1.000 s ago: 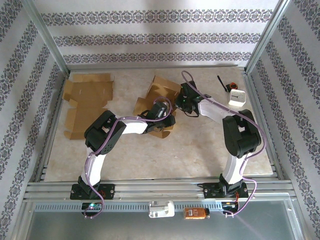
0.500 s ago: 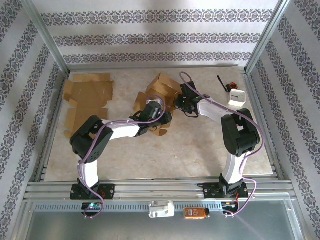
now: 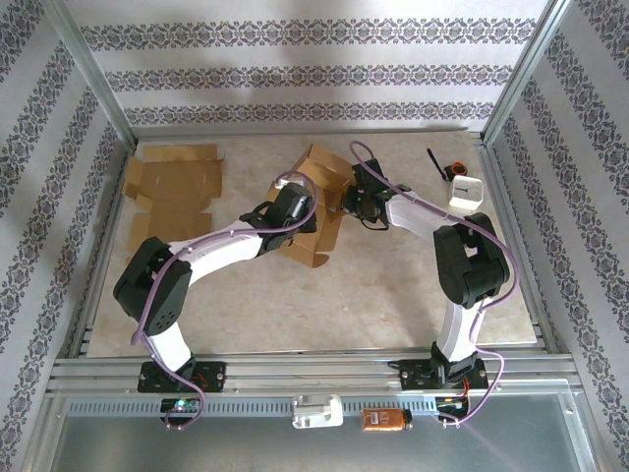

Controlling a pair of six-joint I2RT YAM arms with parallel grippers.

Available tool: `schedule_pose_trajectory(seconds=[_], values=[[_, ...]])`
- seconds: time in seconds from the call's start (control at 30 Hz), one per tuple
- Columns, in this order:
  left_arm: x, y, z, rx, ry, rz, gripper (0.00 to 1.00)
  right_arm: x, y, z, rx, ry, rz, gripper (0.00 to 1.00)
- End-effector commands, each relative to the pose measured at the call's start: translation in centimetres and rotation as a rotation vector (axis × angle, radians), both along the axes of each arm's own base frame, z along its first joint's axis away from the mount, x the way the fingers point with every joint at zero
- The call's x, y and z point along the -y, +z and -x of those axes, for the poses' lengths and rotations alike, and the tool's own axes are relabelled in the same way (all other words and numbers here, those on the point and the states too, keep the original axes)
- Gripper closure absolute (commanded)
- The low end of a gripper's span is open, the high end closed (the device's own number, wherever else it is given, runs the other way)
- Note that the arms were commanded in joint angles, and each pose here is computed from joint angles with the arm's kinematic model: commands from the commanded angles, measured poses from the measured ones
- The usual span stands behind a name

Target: Fold the paper box

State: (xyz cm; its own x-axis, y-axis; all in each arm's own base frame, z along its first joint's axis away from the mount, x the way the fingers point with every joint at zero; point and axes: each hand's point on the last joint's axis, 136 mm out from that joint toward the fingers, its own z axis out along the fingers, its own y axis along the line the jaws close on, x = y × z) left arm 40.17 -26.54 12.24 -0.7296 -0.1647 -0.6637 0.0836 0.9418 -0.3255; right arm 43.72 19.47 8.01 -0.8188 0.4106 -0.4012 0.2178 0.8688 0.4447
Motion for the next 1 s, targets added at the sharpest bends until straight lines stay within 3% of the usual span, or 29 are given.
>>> schedule_pose_trajectory(seconds=[0.0,0.23,0.7,0.97], values=[[-2.3,-4.5,1.0,-0.145,-0.033,-0.117,0.93,0.2,-1.4,0.8,-0.045,0.021,0.067,0.86],[0.6,-7.7,0.6,-0.204,-0.132,-0.009,1.0,-0.1,-1.1,0.8,-0.041,0.034,0.073,0.86],[4.2,-9.7,1.4,-0.277,-0.156,0.255,1.0,-1.9,0.7,0.1,-0.028,0.029,0.015,0.82],[4.9,-9.2,1.5,-0.279,-0.175,0.261,1.0,-4.1,2.6,-1.4,0.015,0.03,-0.073,0.73]])
